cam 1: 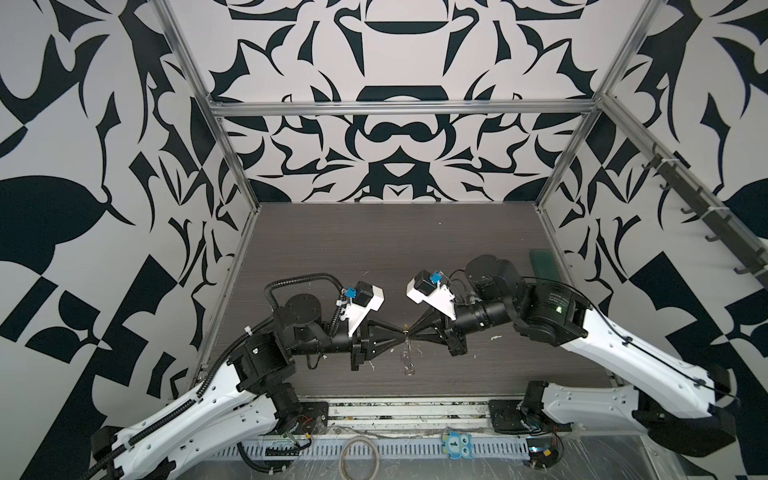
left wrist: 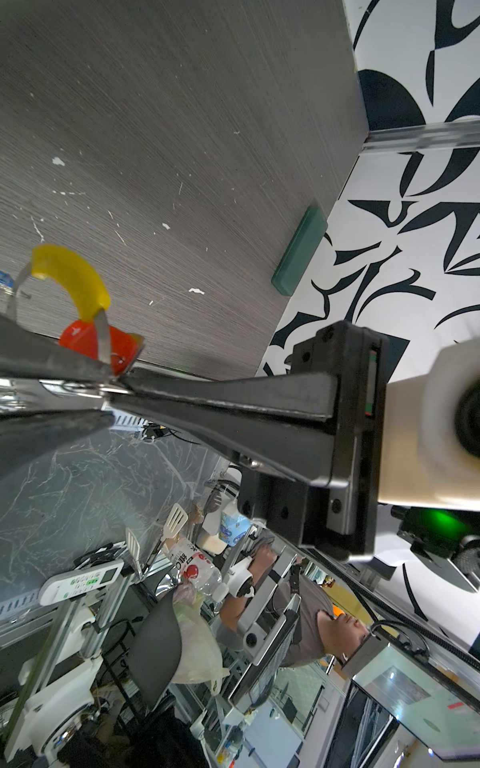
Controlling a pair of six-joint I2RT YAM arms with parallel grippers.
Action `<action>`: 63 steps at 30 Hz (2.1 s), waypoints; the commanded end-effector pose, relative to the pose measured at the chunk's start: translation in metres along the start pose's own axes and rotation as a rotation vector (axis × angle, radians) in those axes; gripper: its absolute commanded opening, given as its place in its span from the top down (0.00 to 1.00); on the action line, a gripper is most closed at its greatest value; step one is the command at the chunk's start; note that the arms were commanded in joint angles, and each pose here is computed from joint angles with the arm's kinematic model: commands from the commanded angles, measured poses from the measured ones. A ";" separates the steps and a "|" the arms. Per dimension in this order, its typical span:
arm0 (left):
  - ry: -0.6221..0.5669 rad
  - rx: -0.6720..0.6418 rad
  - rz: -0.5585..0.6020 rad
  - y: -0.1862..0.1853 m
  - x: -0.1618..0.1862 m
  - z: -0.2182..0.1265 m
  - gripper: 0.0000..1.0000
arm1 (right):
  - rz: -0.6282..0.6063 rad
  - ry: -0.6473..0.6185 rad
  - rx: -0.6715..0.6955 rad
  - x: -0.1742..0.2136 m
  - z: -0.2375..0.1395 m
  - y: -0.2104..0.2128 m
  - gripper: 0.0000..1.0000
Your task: Remove the keys from the keyring
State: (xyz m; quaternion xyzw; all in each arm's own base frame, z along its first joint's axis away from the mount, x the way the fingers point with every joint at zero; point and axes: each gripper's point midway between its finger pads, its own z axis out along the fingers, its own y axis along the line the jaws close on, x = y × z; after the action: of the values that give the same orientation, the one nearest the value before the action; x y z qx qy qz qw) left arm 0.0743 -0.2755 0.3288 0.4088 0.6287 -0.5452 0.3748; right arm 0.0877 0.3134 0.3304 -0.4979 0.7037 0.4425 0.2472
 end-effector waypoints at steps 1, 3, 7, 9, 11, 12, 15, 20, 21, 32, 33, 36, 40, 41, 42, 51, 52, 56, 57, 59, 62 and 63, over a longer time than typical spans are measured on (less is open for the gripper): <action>-0.014 0.044 0.022 -0.012 -0.011 -0.003 0.85 | -0.058 -0.053 -0.014 -0.019 -0.011 0.010 1.00; -0.010 0.045 0.016 -0.011 -0.010 -0.002 0.86 | -0.058 -0.051 -0.012 -0.019 -0.011 0.010 1.00; -0.007 0.049 0.014 -0.011 -0.010 -0.001 0.91 | -0.060 -0.047 -0.011 -0.019 -0.010 0.009 1.00; -0.008 0.052 0.013 -0.011 -0.010 0.000 0.93 | -0.058 -0.043 -0.008 -0.019 -0.009 0.008 1.00; -0.008 0.052 0.010 -0.011 -0.011 0.001 0.94 | -0.059 -0.039 -0.007 -0.018 -0.009 0.008 1.00; -0.007 0.053 0.010 -0.011 -0.012 0.002 0.94 | -0.058 -0.032 -0.005 -0.017 -0.009 0.007 1.00; 0.003 0.060 0.005 -0.011 -0.011 0.004 0.94 | -0.062 -0.024 0.005 -0.016 -0.009 0.006 1.00; 0.013 0.069 0.001 -0.013 -0.010 0.005 0.95 | -0.074 -0.005 0.016 -0.014 -0.010 0.004 1.00; 0.016 0.072 0.000 -0.013 -0.010 0.005 0.97 | -0.076 -0.004 0.020 -0.014 -0.011 0.004 1.00; -0.047 0.046 -0.001 -0.006 -0.017 0.007 1.00 | -0.081 -0.090 0.081 -0.026 -0.018 -0.002 0.76; -0.056 0.043 0.001 -0.005 -0.017 0.006 1.00 | -0.086 -0.119 0.101 -0.029 -0.021 -0.003 0.71; -0.078 0.030 0.007 -0.004 -0.019 0.004 1.00 | -0.111 -0.215 0.146 -0.038 -0.035 -0.004 0.62; -0.104 0.015 0.013 -0.003 -0.022 0.000 1.00 | -0.130 -0.297 0.175 -0.034 -0.044 -0.006 0.53; -0.111 0.015 0.014 -0.003 -0.023 0.000 1.00 | -0.130 -0.303 0.174 -0.031 -0.043 -0.006 0.52; -0.120 0.013 0.017 -0.004 -0.024 -0.002 1.00 | -0.128 -0.306 0.175 -0.028 -0.042 -0.008 0.51; -0.149 0.033 0.020 -0.008 -0.025 -0.005 1.00 | -0.162 -0.397 0.113 -0.005 -0.025 -0.012 0.43; -0.145 0.039 0.018 -0.008 -0.024 -0.004 1.00 | -0.173 -0.411 0.111 -0.004 -0.025 -0.011 0.42; -0.142 0.055 0.013 -0.010 -0.022 -0.003 1.00 | -0.194 -0.433 0.117 -0.003 -0.025 -0.013 0.41; -0.142 0.061 0.013 -0.010 -0.022 -0.003 1.00 | -0.194 -0.429 0.117 -0.002 -0.023 -0.014 0.41; -0.138 0.070 0.010 -0.011 -0.021 -0.002 1.00 | -0.199 -0.424 0.108 -0.002 -0.021 -0.013 0.41; -0.137 0.078 0.006 -0.012 -0.021 -0.001 1.00 | -0.209 -0.424 0.077 -0.002 -0.018 -0.009 0.41; -0.138 0.082 0.008 -0.013 -0.021 -0.001 1.00 | -0.213 -0.422 0.069 -0.002 -0.017 -0.008 0.42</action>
State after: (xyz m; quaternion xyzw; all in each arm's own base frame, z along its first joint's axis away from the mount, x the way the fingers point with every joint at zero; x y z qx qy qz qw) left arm 0.0758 -0.2775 0.3443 0.3829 0.5981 -0.5812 0.3973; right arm 0.1028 0.2939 0.3188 -0.4501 0.6302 0.4626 0.4316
